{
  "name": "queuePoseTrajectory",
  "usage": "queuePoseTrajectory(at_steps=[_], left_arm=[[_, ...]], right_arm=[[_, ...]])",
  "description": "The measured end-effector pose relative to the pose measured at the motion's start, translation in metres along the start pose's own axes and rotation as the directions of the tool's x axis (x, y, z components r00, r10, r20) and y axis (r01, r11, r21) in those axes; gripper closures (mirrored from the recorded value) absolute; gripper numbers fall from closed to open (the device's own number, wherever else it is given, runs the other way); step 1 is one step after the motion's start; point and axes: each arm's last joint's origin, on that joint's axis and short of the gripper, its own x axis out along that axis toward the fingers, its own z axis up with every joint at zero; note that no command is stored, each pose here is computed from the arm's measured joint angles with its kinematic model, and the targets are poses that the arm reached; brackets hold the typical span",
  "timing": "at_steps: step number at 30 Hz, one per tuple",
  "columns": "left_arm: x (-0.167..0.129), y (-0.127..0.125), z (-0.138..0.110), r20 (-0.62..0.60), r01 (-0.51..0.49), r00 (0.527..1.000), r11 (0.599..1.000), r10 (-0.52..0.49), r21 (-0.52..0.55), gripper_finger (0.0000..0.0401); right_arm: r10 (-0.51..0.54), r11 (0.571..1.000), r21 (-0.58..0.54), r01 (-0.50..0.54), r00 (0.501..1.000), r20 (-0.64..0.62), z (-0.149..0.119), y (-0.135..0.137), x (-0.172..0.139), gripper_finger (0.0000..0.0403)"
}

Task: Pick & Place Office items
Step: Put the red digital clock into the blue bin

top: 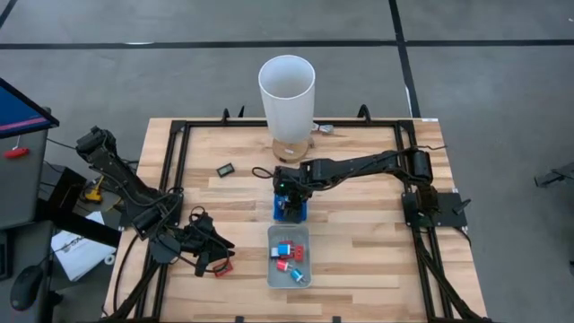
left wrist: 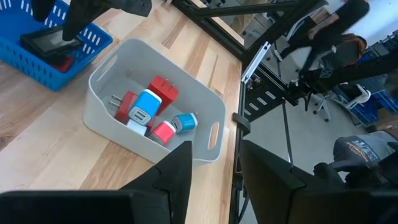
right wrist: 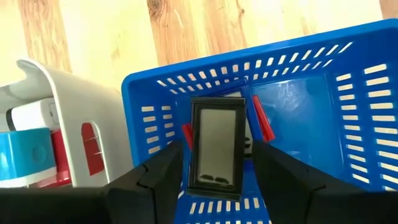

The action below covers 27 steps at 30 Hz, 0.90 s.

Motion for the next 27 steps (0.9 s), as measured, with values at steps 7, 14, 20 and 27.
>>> queuePoseTrajectory(at_steps=[7,14,20,27], left_arm=[[-0.002,-0.001,-0.003,-0.012,0.01,1.0,1.0,-0.01,0.009,0.027],[-0.012,-0.001,-0.018,-0.092,0.005,0.996,0.997,0.002,0.078,0.027],[-0.03,0.002,-0.038,-0.219,0.005,0.976,0.995,0.017,0.099,0.027],[-0.047,0.003,-0.073,-0.411,0.014,0.911,0.992,0.04,0.127,0.027]], right_arm=[[-0.001,0.999,0.033,-0.001,0.999,0.033,0.007,0.004,-0.008,0.0218],[-0.031,0.999,0.034,0.026,0.987,0.155,0.026,0.032,-0.042,0.0217],[-0.039,0.998,0.056,0.024,0.961,0.275,0.035,0.065,-0.074,0.0217],[-0.051,0.993,0.115,0.007,0.921,0.387,0.017,0.109,-0.115,0.0217]])
